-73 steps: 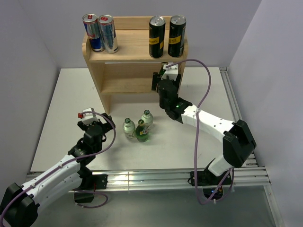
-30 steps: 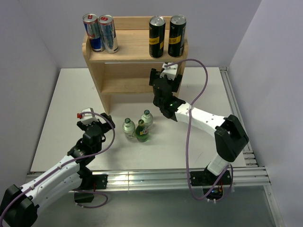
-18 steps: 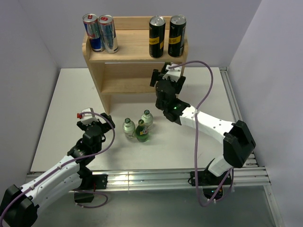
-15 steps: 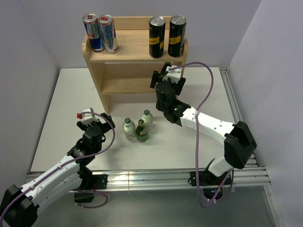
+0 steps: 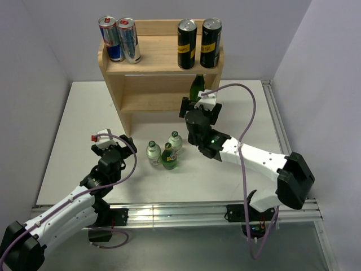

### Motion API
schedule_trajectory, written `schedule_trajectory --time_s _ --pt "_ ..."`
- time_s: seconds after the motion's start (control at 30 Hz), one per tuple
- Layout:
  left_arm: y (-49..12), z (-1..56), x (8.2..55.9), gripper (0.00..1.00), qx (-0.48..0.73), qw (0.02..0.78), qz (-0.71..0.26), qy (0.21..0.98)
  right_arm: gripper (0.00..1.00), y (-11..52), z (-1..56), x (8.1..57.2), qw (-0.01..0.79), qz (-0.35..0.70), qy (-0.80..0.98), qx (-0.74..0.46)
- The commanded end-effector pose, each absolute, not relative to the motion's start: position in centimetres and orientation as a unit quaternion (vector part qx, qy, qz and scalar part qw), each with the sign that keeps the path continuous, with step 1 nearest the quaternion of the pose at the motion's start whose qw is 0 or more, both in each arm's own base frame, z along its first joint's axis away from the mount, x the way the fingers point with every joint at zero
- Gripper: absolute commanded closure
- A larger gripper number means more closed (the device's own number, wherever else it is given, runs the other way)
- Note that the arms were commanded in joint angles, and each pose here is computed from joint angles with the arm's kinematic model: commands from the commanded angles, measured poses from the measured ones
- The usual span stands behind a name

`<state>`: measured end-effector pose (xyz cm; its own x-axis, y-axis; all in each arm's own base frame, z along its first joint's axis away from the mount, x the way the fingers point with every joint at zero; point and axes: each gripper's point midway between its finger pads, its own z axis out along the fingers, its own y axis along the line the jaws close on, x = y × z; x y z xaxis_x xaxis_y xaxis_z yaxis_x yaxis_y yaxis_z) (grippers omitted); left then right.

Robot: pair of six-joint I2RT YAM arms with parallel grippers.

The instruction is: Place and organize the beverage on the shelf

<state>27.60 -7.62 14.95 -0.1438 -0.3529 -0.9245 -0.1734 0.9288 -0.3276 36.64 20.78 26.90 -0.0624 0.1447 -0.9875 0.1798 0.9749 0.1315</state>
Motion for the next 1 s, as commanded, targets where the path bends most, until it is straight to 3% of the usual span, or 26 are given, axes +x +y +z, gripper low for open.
schedule_trajectory --time_s 0.0,0.3,0.37,0.57,0.67,0.97 --pt "-7.7 15.7 27.7 0.01 -0.180 0.640 -0.081 0.743 0.00 20.3 28.2 34.2 0.684 0.008 0.716 0.139" --pt "-7.7 15.6 27.7 0.01 -0.179 0.639 -0.081 0.743 0.00 22.0 25.4 25.6 0.656 0.086 0.735 0.145" --pt "-7.9 15.8 27.7 0.01 -0.175 0.640 -0.084 0.743 0.00 22.4 23.1 23.7 0.646 0.087 0.750 0.114" --pt "-10.3 17.9 26.4 0.01 -0.111 0.661 -0.171 0.722 0.00 27.3 17.2 16.7 0.596 0.216 0.774 -0.010" --pt "-12.5 19.2 25.7 0.01 -0.060 0.670 -0.226 0.705 0.00 28.2 14.8 15.2 0.569 0.264 0.778 -0.032" --pt "-13.7 17.4 27.0 0.01 -0.041 0.641 -0.199 0.740 0.00 32.0 10.7 16.5 0.551 0.257 0.790 -0.078"
